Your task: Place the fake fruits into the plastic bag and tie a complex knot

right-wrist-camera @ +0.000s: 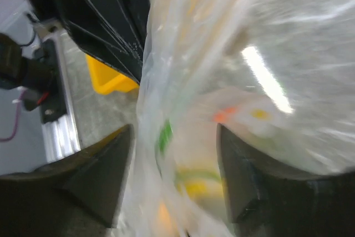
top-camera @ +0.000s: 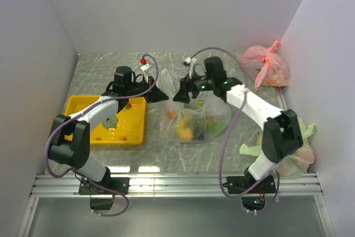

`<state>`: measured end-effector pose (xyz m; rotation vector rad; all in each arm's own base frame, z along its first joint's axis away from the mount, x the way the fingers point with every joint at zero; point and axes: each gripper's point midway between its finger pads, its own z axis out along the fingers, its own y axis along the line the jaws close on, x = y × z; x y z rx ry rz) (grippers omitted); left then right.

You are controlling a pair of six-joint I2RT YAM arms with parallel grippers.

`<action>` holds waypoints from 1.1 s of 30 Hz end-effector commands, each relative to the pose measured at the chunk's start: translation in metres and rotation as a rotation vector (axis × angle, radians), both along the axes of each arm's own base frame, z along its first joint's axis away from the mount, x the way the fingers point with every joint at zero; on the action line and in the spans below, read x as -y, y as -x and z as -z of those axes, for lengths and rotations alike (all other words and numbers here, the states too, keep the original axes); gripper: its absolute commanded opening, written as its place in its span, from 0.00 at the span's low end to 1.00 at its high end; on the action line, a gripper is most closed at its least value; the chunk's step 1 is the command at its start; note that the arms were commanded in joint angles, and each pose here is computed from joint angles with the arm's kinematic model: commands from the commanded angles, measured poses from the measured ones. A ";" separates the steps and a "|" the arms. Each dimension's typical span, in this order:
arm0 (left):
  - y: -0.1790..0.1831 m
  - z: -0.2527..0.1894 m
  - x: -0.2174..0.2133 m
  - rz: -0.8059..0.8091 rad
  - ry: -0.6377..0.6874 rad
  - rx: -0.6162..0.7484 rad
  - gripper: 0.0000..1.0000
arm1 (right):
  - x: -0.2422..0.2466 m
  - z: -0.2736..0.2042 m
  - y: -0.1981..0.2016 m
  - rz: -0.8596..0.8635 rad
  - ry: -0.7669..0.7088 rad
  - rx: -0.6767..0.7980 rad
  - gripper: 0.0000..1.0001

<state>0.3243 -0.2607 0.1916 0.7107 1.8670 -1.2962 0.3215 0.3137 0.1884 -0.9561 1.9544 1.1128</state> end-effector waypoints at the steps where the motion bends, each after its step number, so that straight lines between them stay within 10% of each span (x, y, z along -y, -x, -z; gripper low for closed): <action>1: 0.006 -0.010 -0.003 0.041 -0.025 0.026 0.00 | 0.042 -0.072 -0.006 0.037 0.017 0.198 0.78; 5: 0.001 -0.010 -0.006 0.042 -0.046 0.031 0.00 | 0.084 -0.117 0.009 0.095 0.028 0.265 0.87; 13: -0.007 -0.017 -0.004 0.061 -0.072 0.040 0.08 | 0.208 -0.054 0.006 0.349 0.116 -0.074 0.94; 25: -0.004 -0.020 0.002 0.076 -0.069 0.020 0.43 | 0.207 0.016 -0.031 0.360 -0.030 -0.389 0.94; 33: -0.010 -0.033 0.012 0.098 -0.042 0.026 0.31 | 0.171 0.015 -0.032 0.233 -0.074 -0.397 0.46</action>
